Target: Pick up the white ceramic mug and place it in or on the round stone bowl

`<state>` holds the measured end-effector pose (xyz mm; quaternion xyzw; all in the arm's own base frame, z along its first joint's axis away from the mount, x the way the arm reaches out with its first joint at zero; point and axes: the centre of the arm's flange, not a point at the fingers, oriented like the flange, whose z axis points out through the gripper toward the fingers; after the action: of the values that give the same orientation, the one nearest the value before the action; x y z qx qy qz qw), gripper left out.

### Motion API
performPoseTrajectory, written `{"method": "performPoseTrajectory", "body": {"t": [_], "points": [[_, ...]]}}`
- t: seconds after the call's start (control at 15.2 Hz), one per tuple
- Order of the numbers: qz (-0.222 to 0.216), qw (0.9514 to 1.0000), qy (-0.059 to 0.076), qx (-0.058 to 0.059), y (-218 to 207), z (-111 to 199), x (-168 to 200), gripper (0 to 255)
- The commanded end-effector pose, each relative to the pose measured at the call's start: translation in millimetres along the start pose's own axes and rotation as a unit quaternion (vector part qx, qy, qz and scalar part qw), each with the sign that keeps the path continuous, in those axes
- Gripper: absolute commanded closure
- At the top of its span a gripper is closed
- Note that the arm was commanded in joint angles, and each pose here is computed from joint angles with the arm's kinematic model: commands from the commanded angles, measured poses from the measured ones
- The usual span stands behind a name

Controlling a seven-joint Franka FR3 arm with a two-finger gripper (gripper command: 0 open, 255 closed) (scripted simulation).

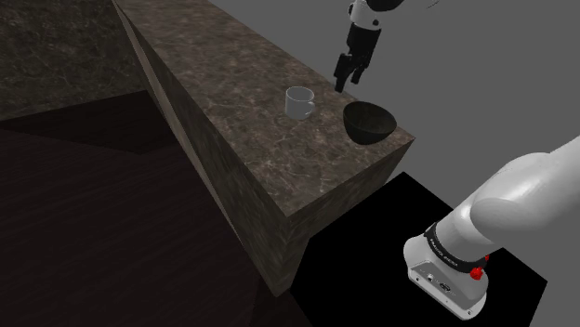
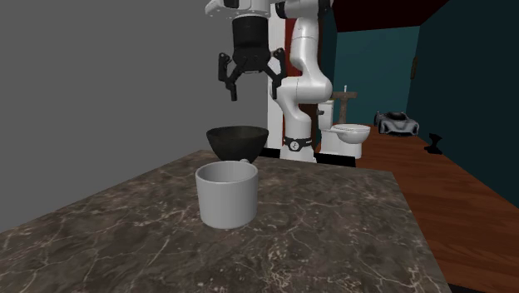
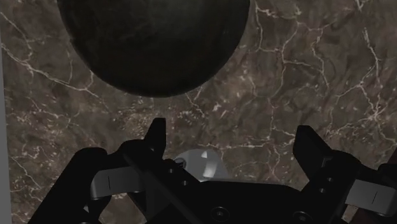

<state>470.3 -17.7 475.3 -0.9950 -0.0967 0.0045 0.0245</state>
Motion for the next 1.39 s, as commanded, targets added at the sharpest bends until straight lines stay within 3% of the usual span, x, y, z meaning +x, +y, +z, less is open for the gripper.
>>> {"method": "performPoseTrajectory", "body": {"t": [0.0, 0.86, 1.32], "points": [[-0.002, 1.0000, 0.000, 0.000, 8.1, 15.6, 21.6, 0], [-0.010, 0.9999, 0.002, 0.002, 64.5, 92.2, 164.2, 0], [-0.010, 0.9999, 0.002, 0.002, 66.9, 127.4, 171.0, 0]]}}
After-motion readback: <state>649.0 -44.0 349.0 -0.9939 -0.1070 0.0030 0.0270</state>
